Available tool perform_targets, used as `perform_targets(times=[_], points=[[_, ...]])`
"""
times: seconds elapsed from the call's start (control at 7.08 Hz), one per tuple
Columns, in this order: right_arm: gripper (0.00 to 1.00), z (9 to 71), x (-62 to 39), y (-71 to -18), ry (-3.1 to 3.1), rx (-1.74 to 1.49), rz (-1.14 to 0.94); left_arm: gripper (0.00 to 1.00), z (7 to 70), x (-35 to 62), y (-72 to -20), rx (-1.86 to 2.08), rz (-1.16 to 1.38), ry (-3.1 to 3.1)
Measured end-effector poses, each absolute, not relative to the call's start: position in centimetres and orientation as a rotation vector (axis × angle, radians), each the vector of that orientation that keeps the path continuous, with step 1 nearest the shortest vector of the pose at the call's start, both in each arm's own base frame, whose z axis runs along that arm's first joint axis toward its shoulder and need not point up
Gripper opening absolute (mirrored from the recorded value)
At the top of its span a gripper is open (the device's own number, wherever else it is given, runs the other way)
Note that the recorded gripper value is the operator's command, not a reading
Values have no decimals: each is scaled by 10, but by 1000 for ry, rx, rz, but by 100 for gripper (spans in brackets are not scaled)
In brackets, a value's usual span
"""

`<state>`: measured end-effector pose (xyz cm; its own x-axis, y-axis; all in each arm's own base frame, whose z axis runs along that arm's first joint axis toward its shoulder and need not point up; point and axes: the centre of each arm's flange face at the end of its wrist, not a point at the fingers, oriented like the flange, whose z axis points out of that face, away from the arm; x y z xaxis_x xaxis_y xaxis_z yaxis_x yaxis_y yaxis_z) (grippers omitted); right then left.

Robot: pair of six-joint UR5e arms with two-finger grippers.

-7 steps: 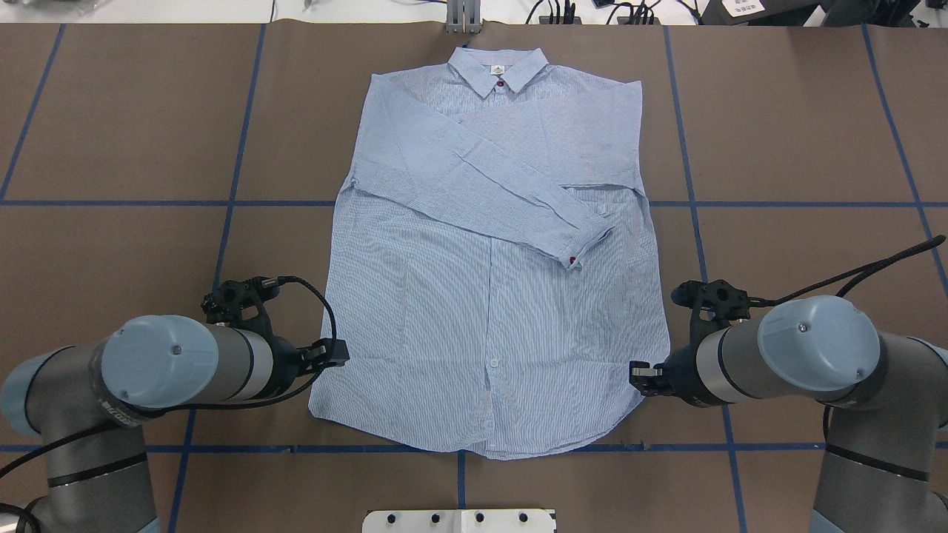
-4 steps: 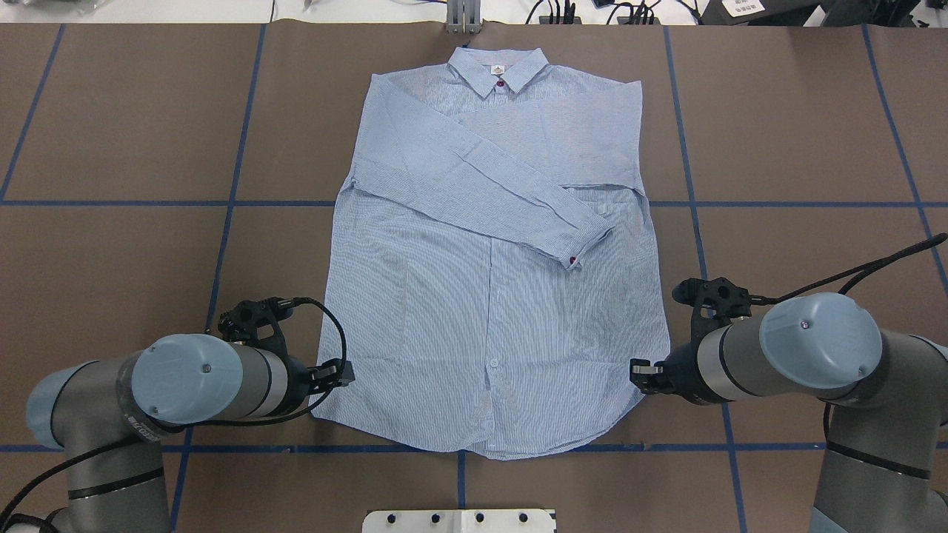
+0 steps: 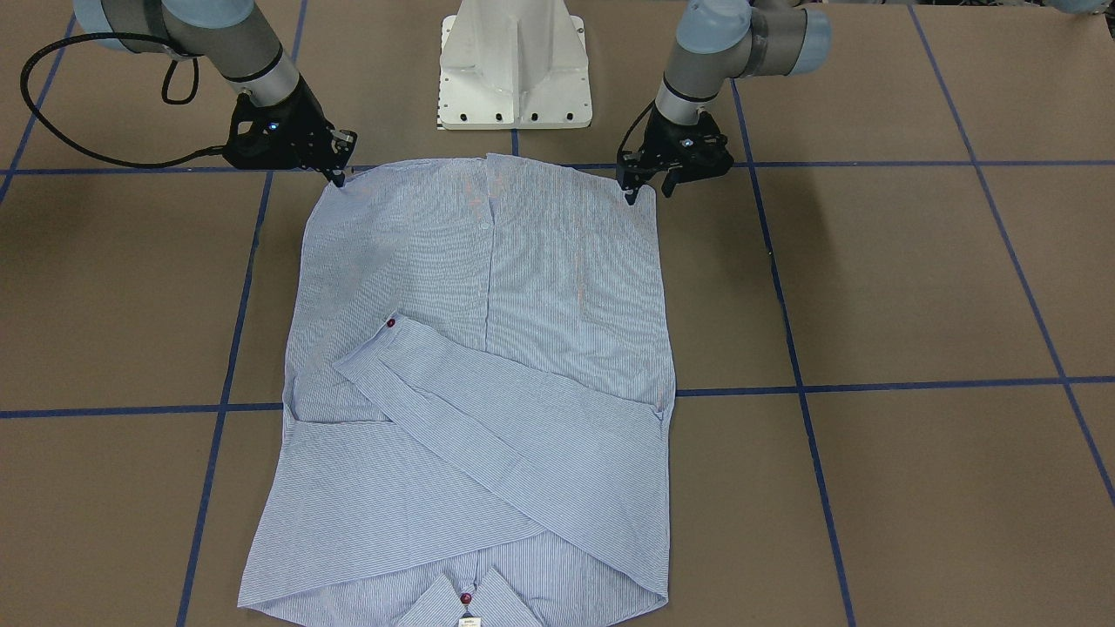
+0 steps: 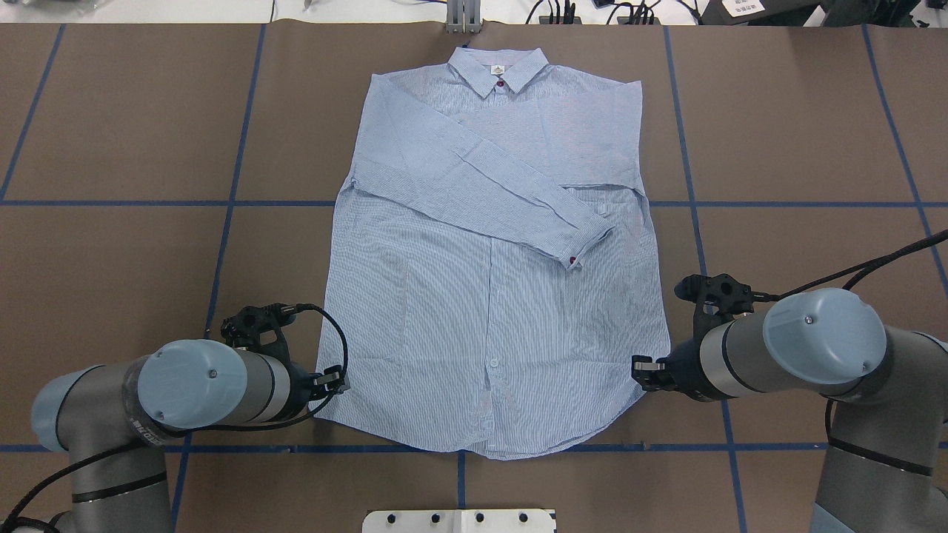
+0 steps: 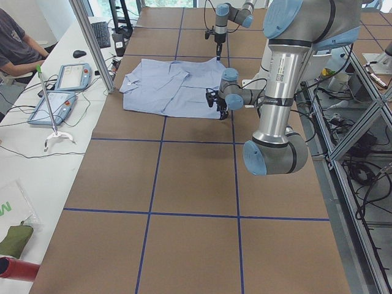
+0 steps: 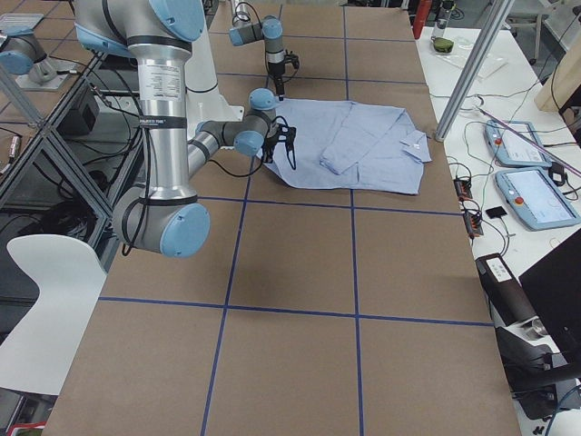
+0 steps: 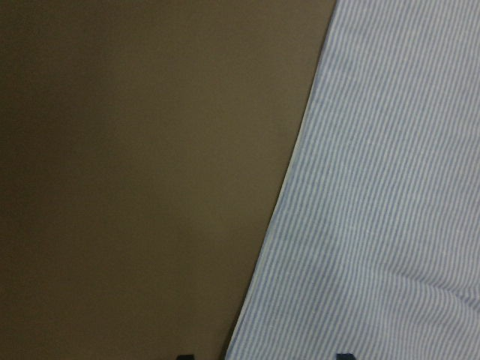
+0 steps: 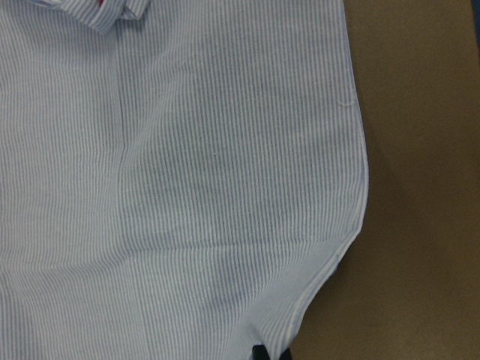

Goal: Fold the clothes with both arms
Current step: 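Lower both grippers and pinch the hem corners nearest the robot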

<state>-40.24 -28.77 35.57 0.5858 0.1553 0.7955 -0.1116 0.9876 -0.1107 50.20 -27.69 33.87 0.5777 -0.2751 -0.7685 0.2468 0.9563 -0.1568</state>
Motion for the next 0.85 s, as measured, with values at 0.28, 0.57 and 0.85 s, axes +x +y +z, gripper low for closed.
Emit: perform_targets(times=[0.28,0.57,0.85], points=[[0,354,-401,-288,-935,-50,157,64,342,504,-276,-37,-305,886],[0,353,-399,-289,-937,-48,160,58,340,506,-276,-39,-306,872],[0,354,-397,-292,-939,-57,163,45,340,507,-276,-40,-306,869]])
